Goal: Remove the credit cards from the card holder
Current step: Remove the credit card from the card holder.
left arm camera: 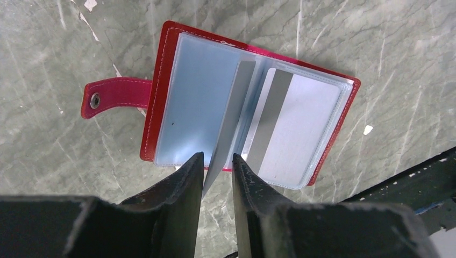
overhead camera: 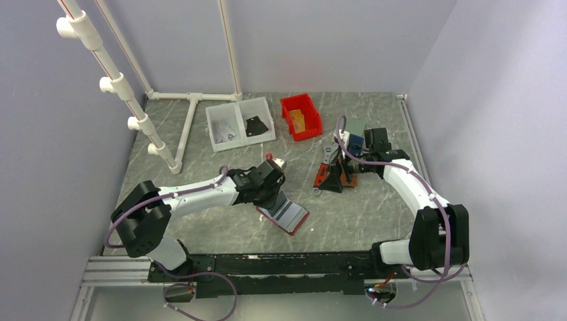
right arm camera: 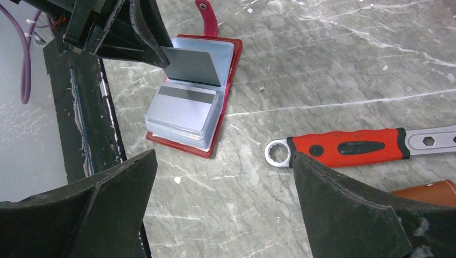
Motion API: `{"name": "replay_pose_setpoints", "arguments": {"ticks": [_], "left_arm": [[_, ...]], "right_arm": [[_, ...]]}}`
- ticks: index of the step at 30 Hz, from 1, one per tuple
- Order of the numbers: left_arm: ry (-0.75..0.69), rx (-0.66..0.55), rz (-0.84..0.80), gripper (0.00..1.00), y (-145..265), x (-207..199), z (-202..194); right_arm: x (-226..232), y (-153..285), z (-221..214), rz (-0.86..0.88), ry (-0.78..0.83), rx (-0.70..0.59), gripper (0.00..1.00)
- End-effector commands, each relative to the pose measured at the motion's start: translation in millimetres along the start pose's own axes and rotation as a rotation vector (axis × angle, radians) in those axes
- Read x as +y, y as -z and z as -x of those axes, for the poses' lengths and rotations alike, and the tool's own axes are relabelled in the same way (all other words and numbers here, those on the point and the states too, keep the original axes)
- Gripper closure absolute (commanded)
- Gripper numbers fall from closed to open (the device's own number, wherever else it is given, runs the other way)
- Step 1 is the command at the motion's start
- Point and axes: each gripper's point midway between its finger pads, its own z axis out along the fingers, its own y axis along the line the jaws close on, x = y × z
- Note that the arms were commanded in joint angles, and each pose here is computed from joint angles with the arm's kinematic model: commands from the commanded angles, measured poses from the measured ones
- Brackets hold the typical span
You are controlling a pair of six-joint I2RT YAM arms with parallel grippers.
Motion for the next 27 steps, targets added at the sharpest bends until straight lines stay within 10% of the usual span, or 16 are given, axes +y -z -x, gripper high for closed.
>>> {"name": "replay_pose_setpoints", "arguments": {"ticks": [1,27], "left_arm": [[0.056,-0.061,-0.105,0.69,8,-10,16],[0.206,-0.068,-0.324,0.69,-6,-13,22]], "right_arm": [[4,0,13,0.033,0.052,-0.026,0.0],[43,-35,9,0.261,-0.052,-0.009,0.0]]}}
